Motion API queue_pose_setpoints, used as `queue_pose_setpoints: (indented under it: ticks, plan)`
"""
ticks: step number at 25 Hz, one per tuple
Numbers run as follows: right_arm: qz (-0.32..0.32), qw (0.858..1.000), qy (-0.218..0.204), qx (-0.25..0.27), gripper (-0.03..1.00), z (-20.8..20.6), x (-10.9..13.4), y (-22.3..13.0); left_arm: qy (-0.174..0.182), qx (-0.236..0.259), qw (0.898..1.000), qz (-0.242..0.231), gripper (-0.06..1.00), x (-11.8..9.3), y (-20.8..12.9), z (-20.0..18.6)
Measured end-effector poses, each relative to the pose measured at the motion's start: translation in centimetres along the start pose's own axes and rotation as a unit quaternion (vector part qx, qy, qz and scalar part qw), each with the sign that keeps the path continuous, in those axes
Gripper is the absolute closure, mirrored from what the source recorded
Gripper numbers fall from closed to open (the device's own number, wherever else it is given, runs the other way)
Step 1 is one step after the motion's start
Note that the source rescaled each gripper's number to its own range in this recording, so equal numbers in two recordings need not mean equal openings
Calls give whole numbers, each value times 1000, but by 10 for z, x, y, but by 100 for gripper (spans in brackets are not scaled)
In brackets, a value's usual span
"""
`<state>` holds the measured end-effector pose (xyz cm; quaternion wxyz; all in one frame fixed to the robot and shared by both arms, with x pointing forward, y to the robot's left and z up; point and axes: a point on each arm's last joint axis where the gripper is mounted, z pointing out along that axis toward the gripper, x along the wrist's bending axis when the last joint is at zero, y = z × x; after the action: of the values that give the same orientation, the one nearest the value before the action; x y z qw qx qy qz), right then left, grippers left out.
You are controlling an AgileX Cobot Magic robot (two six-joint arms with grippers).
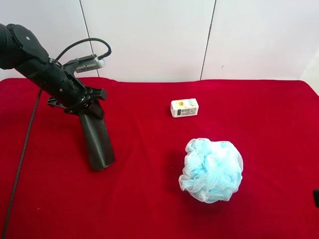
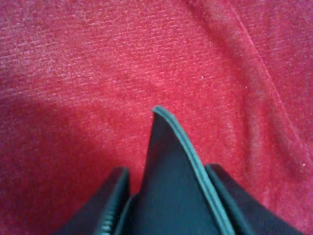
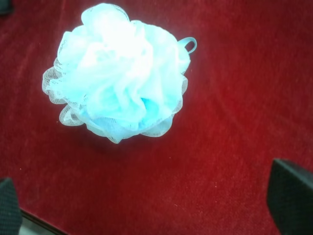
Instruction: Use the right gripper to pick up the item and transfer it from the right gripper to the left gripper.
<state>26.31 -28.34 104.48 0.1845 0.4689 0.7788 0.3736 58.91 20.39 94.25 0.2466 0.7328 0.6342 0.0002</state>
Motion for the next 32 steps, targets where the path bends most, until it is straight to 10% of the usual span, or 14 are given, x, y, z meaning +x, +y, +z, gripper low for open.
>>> queue_pose_setpoints:
  ticks: [3, 6, 32]
  plan:
    - [0, 1000, 0, 0, -3, 0, 0, 0, 1, -1, 1000, 1, 20, 0, 0, 0]
    - [0, 1000, 0, 0, -3, 0, 0, 0, 1, -1, 1000, 1, -1, 0, 0, 0]
    - [0, 1000, 0, 0, -3, 0, 0, 0, -45, 31, 997, 47, -5, -28, -13, -70]
